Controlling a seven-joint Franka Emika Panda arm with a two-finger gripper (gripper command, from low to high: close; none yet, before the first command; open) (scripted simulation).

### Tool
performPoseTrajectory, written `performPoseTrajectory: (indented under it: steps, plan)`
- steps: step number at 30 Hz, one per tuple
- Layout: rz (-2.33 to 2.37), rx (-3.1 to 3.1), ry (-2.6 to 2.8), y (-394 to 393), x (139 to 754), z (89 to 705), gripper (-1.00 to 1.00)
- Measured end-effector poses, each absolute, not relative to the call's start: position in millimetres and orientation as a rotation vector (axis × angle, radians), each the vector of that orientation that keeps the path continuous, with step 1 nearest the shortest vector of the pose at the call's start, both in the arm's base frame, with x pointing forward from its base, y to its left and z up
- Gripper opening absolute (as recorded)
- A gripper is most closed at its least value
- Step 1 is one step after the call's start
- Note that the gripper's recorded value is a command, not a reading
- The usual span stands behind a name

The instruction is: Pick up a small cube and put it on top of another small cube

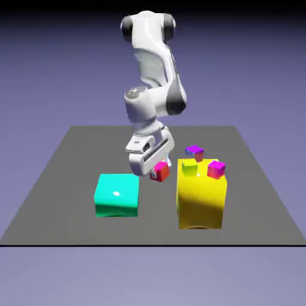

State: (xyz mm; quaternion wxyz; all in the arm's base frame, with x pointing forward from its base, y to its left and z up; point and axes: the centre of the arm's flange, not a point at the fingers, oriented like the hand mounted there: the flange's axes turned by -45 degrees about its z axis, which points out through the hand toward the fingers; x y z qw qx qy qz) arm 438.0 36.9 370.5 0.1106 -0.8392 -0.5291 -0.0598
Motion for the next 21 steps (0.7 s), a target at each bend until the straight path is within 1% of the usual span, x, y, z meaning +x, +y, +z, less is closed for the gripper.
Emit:
performPoseTrajectory:
  steps: [6,12,13,17,18,20,21]
  plan:
    - [-0.138,-2.216,-1.969,105,380,418,-1.0]
    - [-0.101,-1.983,-2.331,144,316,453,-1.0]
    - [-0.101,-1.983,-2.331,144,316,453,-1.0]
    - [-0.101,-1.983,-2.331,148,317,396,-1.0]
    - [-0.101,-1.983,-2.331,149,316,383,1.0]
    - [-0.102,-1.984,-2.332,149,316,383,1.0]
    - [-0.102,-1.983,-2.332,148,317,397,1.0]
